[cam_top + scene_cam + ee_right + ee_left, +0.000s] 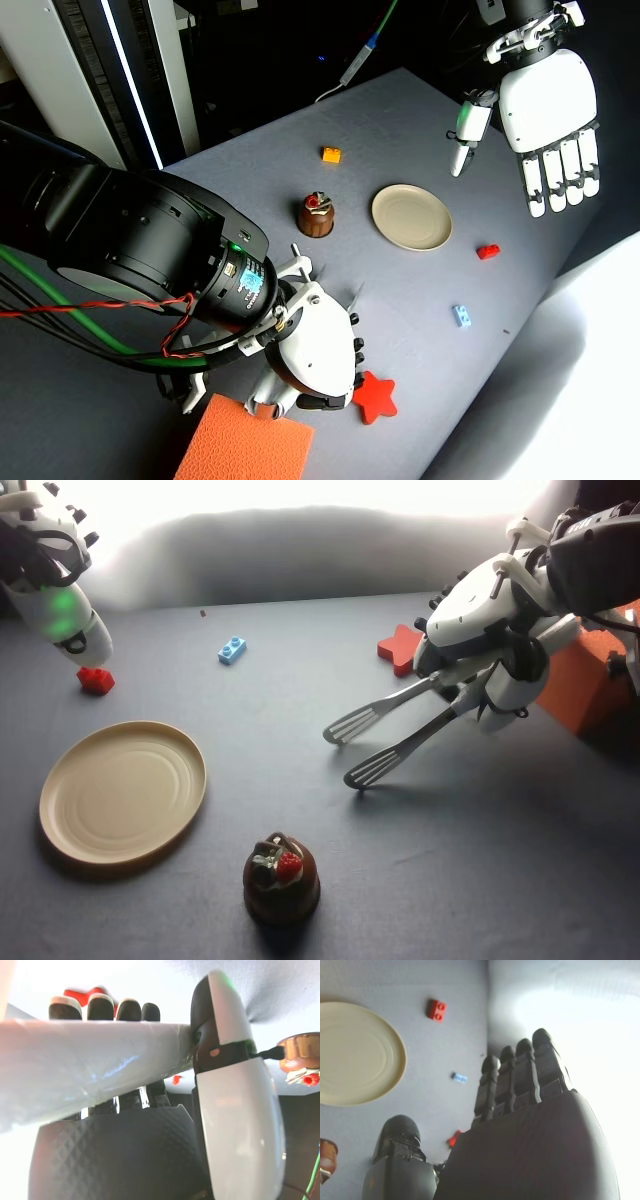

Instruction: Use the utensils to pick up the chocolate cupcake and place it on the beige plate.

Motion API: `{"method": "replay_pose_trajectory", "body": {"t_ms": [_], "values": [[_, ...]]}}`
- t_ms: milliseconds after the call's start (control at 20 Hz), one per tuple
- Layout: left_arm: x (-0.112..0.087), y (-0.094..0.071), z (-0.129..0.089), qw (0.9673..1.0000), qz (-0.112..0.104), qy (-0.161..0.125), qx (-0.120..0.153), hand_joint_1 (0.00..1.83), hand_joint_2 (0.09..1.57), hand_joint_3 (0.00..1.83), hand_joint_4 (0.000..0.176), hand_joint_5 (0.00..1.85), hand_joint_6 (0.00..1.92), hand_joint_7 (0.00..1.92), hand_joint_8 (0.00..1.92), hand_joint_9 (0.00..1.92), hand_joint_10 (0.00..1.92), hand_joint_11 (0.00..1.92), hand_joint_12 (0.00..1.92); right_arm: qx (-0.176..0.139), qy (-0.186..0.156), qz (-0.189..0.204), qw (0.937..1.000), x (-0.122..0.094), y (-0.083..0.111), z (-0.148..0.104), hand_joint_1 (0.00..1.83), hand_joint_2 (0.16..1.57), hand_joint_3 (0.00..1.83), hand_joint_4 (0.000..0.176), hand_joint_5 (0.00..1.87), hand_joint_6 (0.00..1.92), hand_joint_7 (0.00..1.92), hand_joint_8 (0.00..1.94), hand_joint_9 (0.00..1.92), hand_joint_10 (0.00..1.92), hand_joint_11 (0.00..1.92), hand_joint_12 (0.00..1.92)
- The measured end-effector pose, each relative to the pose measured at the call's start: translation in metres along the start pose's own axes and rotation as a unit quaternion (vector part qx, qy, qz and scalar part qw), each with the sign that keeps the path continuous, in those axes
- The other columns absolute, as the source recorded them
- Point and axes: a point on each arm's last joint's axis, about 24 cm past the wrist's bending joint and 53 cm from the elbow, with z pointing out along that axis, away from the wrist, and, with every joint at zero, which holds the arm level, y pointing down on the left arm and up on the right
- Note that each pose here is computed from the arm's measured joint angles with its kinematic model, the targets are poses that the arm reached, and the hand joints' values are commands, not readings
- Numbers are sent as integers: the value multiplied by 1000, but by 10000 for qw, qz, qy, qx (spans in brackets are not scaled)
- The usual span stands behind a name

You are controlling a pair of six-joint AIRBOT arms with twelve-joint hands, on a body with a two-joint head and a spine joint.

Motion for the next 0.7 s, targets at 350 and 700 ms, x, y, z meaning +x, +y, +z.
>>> {"method": "replay_pose_trajectory", "body": {"t_ms": [350, 700], "values": [[1, 0, 1, 10000, 10, 16, -6, 26, 1111, 1, 0, 73, 0, 45, 0, 3, 0, 0, 27, 16, 25, -22, 10000, -2, -1, -3, 1081, 1241, 0, 0, 727, 1363, 517, 1634, 545, 1794, 632, 1921], [2, 0, 1, 10000, 11, 16, -12, 57, 1109, 0, 0, 90, 12, 51, 6, 15, 6, 11, 35, -122, -47, -88, 9999, -10, 13, -13, 1085, 1237, 0, 0, 736, 1349, 517, 1607, 533, 1791, 619, 1921]]}}
